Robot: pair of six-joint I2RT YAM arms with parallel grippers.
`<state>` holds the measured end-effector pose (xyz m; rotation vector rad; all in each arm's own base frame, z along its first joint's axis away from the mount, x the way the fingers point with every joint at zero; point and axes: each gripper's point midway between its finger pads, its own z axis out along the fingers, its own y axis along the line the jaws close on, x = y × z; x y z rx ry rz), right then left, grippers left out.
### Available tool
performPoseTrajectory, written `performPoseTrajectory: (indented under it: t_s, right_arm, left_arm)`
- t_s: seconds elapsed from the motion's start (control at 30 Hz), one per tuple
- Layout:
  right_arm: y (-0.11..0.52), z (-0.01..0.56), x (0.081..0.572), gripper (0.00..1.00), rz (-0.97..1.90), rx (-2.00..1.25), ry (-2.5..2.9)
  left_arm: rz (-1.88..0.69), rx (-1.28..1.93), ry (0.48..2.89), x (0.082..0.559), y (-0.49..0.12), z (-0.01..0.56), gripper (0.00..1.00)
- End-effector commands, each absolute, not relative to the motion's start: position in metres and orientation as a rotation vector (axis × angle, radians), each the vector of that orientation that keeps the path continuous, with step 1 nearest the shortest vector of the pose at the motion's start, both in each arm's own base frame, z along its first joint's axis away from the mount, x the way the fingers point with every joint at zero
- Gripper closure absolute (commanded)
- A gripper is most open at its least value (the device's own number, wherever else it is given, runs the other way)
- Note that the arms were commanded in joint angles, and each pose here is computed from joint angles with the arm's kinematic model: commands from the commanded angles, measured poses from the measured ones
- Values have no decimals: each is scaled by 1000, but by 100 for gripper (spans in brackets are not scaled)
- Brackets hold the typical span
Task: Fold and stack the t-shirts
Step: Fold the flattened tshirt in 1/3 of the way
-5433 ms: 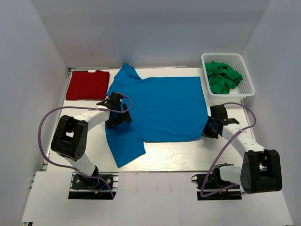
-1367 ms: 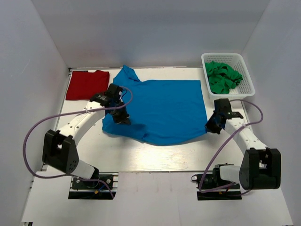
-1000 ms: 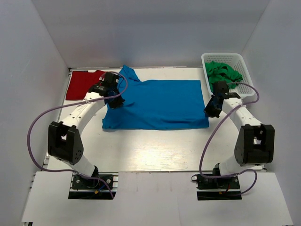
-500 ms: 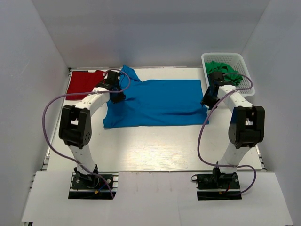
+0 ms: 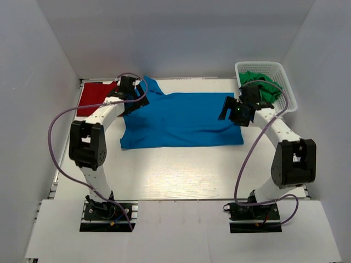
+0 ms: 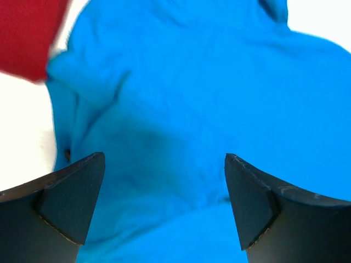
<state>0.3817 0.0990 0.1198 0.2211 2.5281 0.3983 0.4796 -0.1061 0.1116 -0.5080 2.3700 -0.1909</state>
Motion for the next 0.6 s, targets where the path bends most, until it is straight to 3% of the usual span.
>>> performPoseTrajectory:
  t_s: [0.0, 0.2, 0.4, 0.57]
  right_arm:
    - [113, 117, 374, 10, 475, 137, 2502]
    - [131, 91, 385, 10, 554, 98, 2531]
    - [133, 69, 427, 10, 551, 183, 2490]
    - [127, 36, 433, 10, 515, 239, 2555]
  left_arm:
    - [-348, -436, 2404, 440, -129, 120, 0]
    - [-459, -487, 2527, 393, -139, 65, 0]
    - [-313, -575, 2567, 380, -112, 39, 0]
    - [-217, -627, 2635, 367, -96, 10, 0]
